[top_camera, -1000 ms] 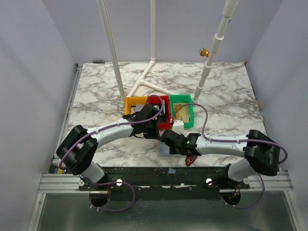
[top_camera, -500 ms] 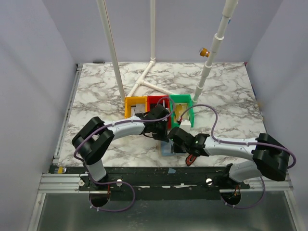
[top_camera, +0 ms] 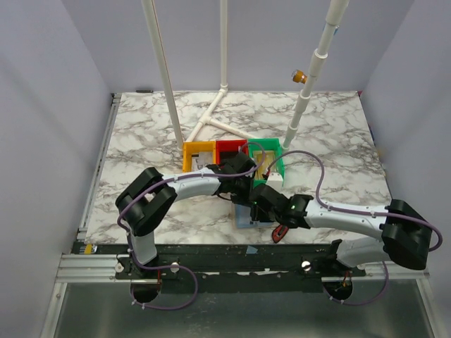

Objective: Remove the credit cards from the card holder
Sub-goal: Remove the credit card from the card holder.

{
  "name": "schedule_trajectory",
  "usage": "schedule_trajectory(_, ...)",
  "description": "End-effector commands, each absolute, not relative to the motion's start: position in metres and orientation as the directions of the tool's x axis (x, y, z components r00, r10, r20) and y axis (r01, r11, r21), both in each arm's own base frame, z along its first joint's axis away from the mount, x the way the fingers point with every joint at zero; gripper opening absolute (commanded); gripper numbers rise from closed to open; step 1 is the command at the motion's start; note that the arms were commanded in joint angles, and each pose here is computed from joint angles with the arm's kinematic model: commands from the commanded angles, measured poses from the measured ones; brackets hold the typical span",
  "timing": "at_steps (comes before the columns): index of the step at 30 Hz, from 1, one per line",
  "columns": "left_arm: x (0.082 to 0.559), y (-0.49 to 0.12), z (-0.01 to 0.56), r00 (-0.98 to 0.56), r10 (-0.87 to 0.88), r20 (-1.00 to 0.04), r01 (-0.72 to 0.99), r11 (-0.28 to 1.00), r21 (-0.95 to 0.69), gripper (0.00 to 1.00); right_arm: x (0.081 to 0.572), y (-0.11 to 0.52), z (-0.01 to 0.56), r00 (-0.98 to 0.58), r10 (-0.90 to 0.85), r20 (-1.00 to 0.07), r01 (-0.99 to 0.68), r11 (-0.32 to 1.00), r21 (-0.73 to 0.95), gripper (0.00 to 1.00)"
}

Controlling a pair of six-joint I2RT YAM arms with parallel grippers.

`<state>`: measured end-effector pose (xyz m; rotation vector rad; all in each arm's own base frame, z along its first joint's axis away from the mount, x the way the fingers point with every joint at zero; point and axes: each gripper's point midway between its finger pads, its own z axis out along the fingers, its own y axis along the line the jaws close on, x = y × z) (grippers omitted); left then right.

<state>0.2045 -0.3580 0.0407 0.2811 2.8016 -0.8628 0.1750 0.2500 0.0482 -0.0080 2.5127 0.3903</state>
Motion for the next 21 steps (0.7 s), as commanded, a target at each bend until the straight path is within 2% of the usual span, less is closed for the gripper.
schedule_trajectory(1,0.202,-0.377,0.052,-0.959,0.144,-0.244,0.262,0.776,-0.573,0.0,0.185,0.239,0.077,-0.787,0.109,-0.607,-0.061,0.966,0.253,0.5)
schedule_trajectory(7,0.201,-0.385,0.053,-0.958,0.152,-0.241,0.268,0.767,-0.583,0.0,0.19,0.219,0.111,-0.737,0.14,-0.661,-0.033,0.97,0.242,0.51)
schedule_trajectory(12,0.199,-0.392,0.05,-0.959,0.161,-0.232,0.27,0.763,-0.587,0.0,0.19,0.204,0.127,-0.705,0.182,-0.685,0.004,0.967,0.253,0.45)
schedule_trajectory(21,0.195,-0.401,0.041,-0.957,0.186,-0.224,0.284,0.766,-0.577,0.0,0.184,0.206,0.119,-0.725,0.214,-0.655,0.02,0.957,0.29,0.43)
